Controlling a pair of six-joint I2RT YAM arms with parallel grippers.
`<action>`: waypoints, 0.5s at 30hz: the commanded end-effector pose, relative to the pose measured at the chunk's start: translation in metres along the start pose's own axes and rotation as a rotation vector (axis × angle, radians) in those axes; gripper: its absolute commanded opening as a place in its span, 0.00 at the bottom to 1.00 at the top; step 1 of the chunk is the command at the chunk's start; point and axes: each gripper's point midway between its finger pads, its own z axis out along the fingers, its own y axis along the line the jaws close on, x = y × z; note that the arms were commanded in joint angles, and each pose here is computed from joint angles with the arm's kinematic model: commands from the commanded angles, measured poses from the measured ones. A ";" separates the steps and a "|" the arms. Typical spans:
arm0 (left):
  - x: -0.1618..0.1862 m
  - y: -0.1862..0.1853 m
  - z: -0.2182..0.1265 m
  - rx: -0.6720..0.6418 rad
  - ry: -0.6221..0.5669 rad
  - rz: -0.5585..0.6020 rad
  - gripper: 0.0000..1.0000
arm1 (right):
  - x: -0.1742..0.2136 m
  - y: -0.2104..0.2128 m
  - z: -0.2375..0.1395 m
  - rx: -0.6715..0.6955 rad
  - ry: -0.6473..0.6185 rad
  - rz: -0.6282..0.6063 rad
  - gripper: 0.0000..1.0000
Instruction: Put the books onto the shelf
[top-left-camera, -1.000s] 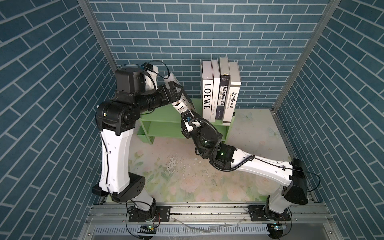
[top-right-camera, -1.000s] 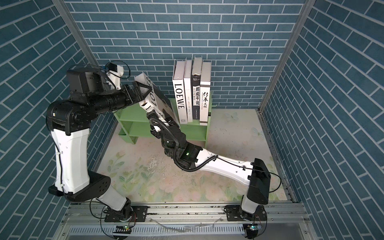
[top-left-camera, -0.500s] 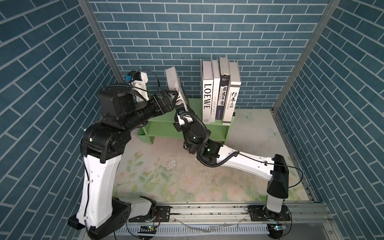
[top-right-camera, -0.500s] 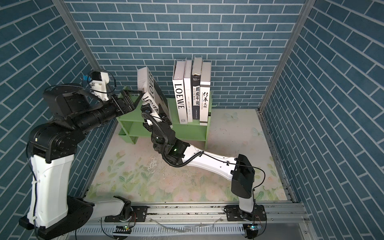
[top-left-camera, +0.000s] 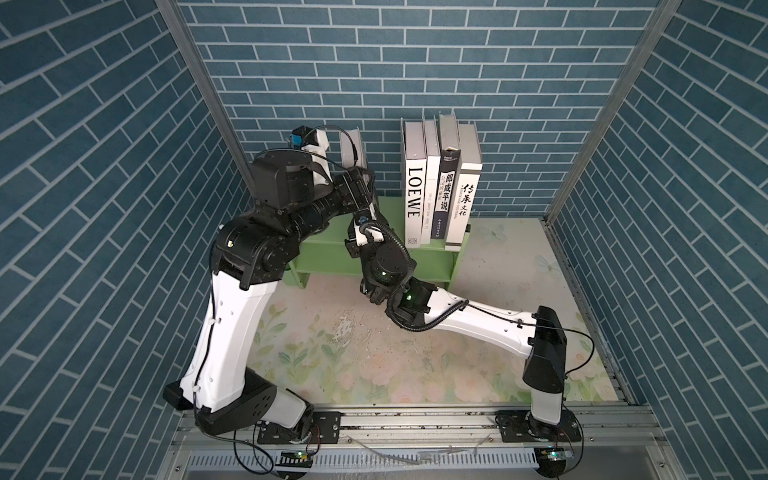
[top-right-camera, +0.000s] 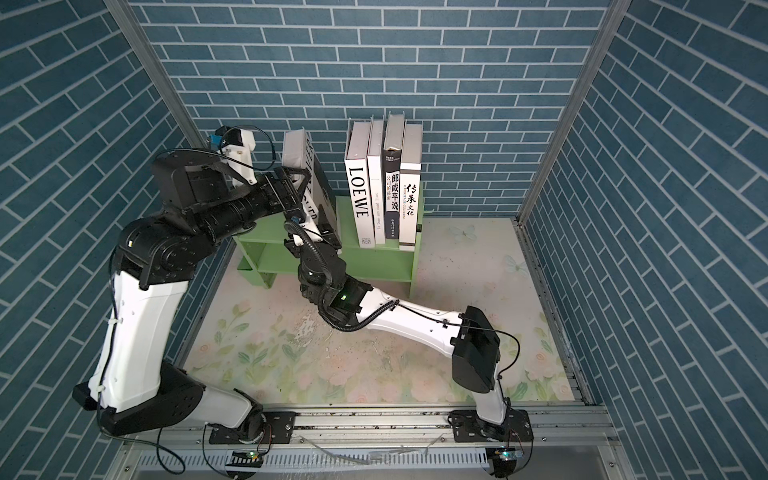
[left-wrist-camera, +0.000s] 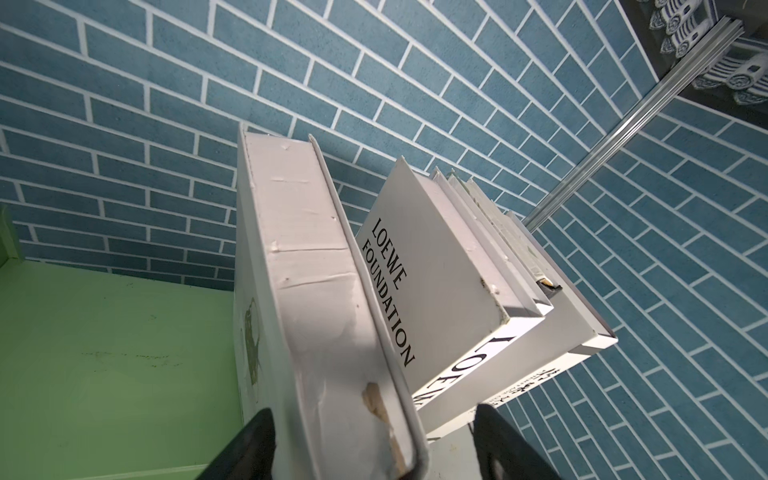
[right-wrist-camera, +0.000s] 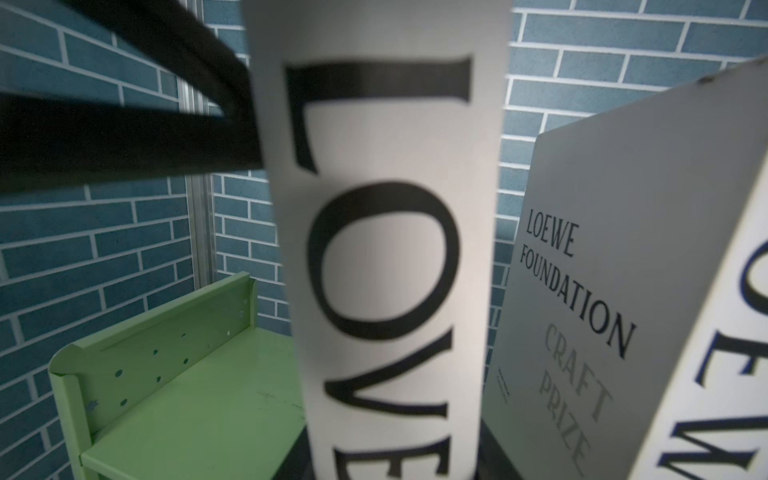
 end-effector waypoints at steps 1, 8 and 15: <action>0.013 0.010 0.006 -0.083 0.034 0.067 0.71 | -0.002 0.000 0.001 0.022 -0.007 0.002 0.44; 0.016 0.014 0.016 -0.117 0.061 0.104 0.61 | -0.005 -0.005 -0.002 0.023 -0.022 -0.002 0.47; 0.026 0.015 0.031 -0.131 0.128 0.119 0.60 | -0.008 -0.021 -0.010 0.040 -0.020 0.001 0.70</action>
